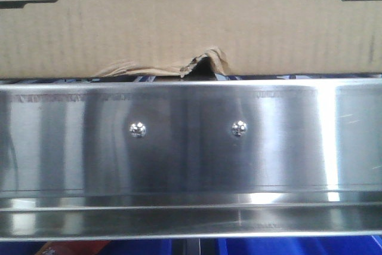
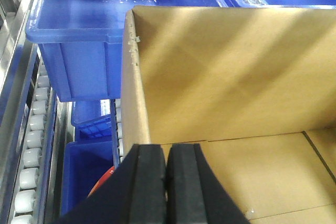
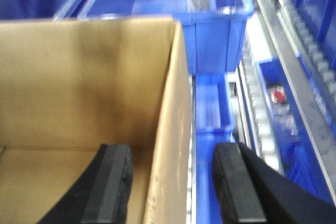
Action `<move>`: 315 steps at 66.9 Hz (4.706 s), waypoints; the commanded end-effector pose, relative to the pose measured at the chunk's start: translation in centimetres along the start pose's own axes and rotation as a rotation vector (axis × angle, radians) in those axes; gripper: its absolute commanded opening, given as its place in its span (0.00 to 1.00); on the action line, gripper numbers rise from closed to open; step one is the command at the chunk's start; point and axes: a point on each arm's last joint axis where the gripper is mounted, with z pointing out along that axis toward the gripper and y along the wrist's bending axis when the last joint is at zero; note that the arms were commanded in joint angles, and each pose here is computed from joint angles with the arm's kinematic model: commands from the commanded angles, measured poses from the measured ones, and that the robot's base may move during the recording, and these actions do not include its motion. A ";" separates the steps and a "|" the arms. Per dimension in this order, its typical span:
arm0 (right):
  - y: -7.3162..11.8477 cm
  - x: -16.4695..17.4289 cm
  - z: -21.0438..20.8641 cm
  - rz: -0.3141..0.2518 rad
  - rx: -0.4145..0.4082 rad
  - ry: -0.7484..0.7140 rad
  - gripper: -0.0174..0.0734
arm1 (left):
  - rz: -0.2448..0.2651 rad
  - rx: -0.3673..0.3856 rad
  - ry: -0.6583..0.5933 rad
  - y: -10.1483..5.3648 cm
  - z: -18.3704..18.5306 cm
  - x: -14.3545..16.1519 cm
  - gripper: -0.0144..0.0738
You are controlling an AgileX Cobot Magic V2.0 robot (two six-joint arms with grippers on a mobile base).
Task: Grab carton from right shelf to conveyor
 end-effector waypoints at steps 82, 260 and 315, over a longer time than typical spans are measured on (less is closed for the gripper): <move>0.3 1.1 2.9 -0.034 -0.018 0.092 0.61 | -0.009 0.009 -0.019 -0.2 -0.3 -0.2 0.15; 0.3 1.2 2.9 -0.033 -0.018 0.095 0.11 | 0.003 0.014 0.095 0.5 4.8 -0.5 0.15; 1.2 -0.8 -0.3 -0.042 -0.057 -0.036 0.11 | 0.008 0.039 -0.110 -0.9 -3.5 -0.5 0.14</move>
